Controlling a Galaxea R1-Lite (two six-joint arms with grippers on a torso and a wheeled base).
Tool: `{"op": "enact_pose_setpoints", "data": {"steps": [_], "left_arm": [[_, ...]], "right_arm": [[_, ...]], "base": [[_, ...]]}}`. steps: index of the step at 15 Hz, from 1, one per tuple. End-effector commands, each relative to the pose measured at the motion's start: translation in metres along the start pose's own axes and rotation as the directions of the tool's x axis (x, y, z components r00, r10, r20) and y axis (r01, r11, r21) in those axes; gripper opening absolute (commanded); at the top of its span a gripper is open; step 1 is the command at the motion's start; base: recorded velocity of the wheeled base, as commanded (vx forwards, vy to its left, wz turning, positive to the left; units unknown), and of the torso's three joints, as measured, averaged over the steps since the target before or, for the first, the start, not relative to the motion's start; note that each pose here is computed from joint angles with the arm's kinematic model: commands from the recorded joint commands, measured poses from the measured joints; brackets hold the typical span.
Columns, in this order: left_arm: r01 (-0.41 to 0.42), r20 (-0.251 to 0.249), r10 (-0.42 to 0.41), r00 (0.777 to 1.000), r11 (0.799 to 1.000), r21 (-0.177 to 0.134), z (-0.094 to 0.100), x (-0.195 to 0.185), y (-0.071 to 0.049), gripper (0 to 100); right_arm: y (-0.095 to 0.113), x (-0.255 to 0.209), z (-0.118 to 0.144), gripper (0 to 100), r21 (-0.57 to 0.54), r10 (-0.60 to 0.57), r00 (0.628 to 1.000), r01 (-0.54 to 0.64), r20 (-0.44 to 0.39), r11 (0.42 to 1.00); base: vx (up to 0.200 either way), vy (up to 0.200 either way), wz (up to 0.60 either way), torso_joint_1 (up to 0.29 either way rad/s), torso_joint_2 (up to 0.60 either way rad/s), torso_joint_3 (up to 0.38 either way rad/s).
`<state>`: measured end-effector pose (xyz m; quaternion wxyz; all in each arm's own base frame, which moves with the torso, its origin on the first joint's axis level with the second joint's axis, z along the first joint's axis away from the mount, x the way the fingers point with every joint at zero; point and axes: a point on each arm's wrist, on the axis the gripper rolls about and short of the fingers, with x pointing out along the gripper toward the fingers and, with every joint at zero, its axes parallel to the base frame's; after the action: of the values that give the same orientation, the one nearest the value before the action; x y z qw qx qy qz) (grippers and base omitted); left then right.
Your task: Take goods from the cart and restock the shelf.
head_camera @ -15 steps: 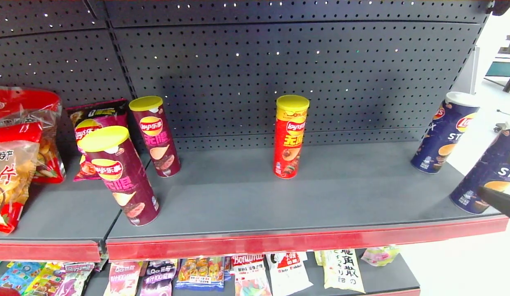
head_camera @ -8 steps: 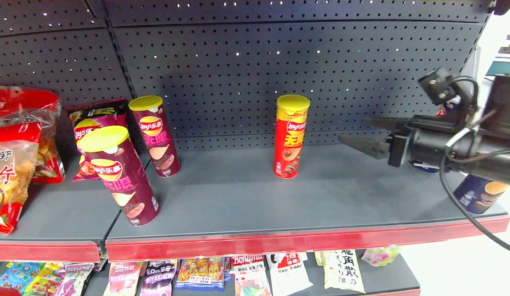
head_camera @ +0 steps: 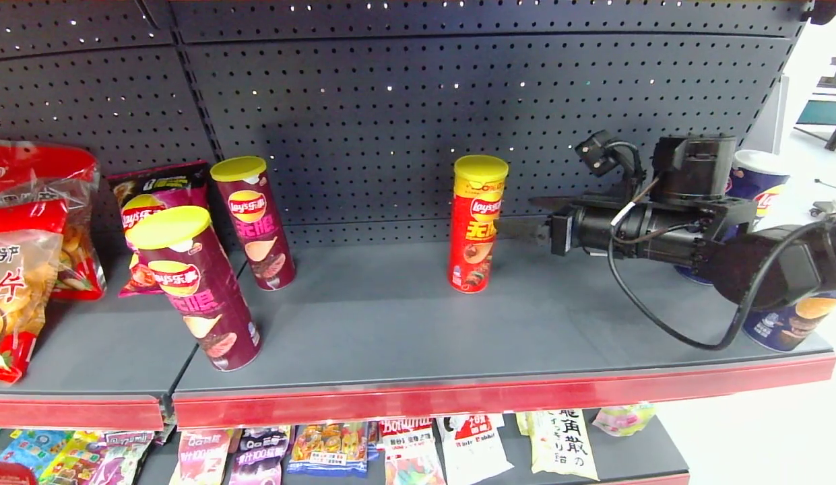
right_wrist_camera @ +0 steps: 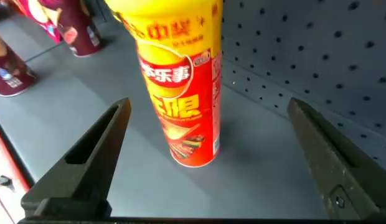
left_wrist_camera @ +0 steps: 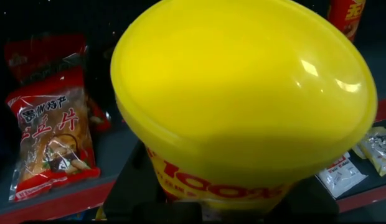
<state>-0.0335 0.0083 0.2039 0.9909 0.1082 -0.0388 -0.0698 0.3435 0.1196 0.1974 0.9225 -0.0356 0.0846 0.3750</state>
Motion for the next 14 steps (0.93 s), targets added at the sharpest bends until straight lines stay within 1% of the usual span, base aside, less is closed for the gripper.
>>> {"op": "enact_pose_setpoints", "data": {"steps": [1,5,6,14], "left_arm": [[0.000,-0.010,0.000,1.000,1.000,0.000,0.001,0.002,0.000,0],[-0.002,-0.009,0.002,1.000,1.000,0.000,0.000,0.002,0.000,0],[-0.001,-0.010,0.001,1.000,1.000,0.000,0.000,0.002,0.000,0],[0.002,-0.025,-0.002,1.000,1.000,0.001,0.000,0.005,0.000,0]], "right_arm": [[-0.004,0.009,-0.005,100,0.005,0.003,1.000,-0.003,-0.011,1.000],[-0.004,0.011,-0.004,100,0.006,0.030,1.000,-0.030,-0.003,1.000],[-0.001,0.014,-0.002,100,0.002,0.040,0.999,-0.040,0.001,0.999],[-0.005,0.055,-0.004,100,-0.013,0.072,0.997,-0.071,0.019,0.997]], "base": [[0.000,0.000,0.00,0.000,0.00,0.000],[0.000,0.000,0.00,0.000,0.00,0.000],[0.000,0.000,0.00,0.000,0.00,0.000],[0.000,0.000,0.00,0.000,0.00,0.000]]}}
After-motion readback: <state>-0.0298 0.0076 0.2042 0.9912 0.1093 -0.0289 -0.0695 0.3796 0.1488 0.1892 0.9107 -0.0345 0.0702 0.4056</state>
